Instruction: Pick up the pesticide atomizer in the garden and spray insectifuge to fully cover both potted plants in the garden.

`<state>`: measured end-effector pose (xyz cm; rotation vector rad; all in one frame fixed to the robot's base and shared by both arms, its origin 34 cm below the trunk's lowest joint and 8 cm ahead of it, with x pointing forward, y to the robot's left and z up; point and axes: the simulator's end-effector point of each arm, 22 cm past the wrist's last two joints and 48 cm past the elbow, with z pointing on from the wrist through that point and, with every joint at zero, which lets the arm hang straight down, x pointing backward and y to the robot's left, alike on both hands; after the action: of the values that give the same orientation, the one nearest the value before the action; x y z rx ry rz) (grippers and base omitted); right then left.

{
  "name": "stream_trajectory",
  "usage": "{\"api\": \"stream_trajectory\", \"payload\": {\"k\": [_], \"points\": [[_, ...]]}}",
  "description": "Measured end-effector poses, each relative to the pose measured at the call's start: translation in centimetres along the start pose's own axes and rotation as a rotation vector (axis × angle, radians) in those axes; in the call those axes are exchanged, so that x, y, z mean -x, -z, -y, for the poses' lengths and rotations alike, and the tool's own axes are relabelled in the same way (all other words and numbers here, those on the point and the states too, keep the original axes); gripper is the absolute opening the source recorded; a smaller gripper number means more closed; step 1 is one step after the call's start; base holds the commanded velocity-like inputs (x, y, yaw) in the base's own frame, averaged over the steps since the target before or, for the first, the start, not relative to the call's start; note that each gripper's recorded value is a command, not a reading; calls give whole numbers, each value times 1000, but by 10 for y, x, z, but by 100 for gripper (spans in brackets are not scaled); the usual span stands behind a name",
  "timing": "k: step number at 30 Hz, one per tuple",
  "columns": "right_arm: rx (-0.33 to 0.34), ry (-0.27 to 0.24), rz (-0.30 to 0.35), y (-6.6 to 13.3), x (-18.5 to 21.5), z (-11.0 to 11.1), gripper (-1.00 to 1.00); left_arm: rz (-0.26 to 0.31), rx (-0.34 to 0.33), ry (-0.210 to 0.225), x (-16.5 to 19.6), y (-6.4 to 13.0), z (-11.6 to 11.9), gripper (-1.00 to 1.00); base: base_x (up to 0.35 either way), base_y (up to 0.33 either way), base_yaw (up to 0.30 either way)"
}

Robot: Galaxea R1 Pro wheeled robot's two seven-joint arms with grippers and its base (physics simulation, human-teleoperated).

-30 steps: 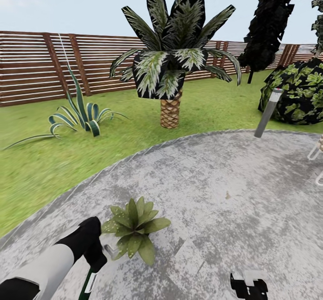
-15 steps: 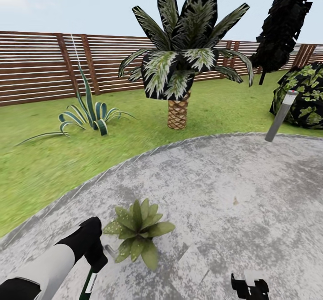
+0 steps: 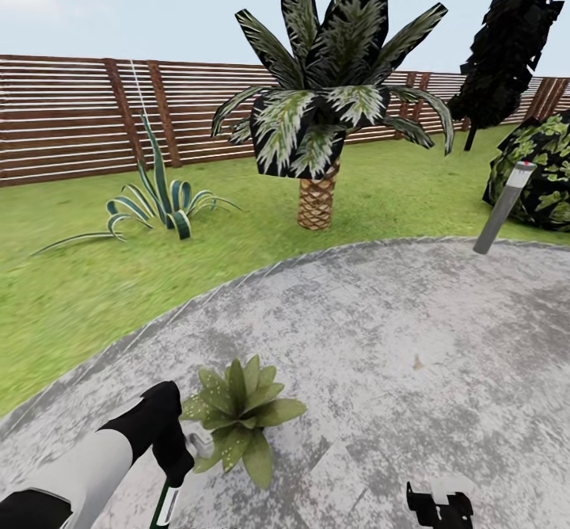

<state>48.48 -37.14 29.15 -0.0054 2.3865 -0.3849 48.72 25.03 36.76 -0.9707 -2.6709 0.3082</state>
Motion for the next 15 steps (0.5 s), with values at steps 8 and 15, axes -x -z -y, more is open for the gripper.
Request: {"api": "stream_trajectory", "payload": {"k": [8, 15], "points": [[1, -1, 0, 0, 0, -1, 100, 7, -3, -1, 3, 1, 1, -100, 0, 0, 272], [2, -1, 0, 0, 0, -1, 100, 16, -10, -1, 6, 1, 4, -100, -14, -139, 119]]}}
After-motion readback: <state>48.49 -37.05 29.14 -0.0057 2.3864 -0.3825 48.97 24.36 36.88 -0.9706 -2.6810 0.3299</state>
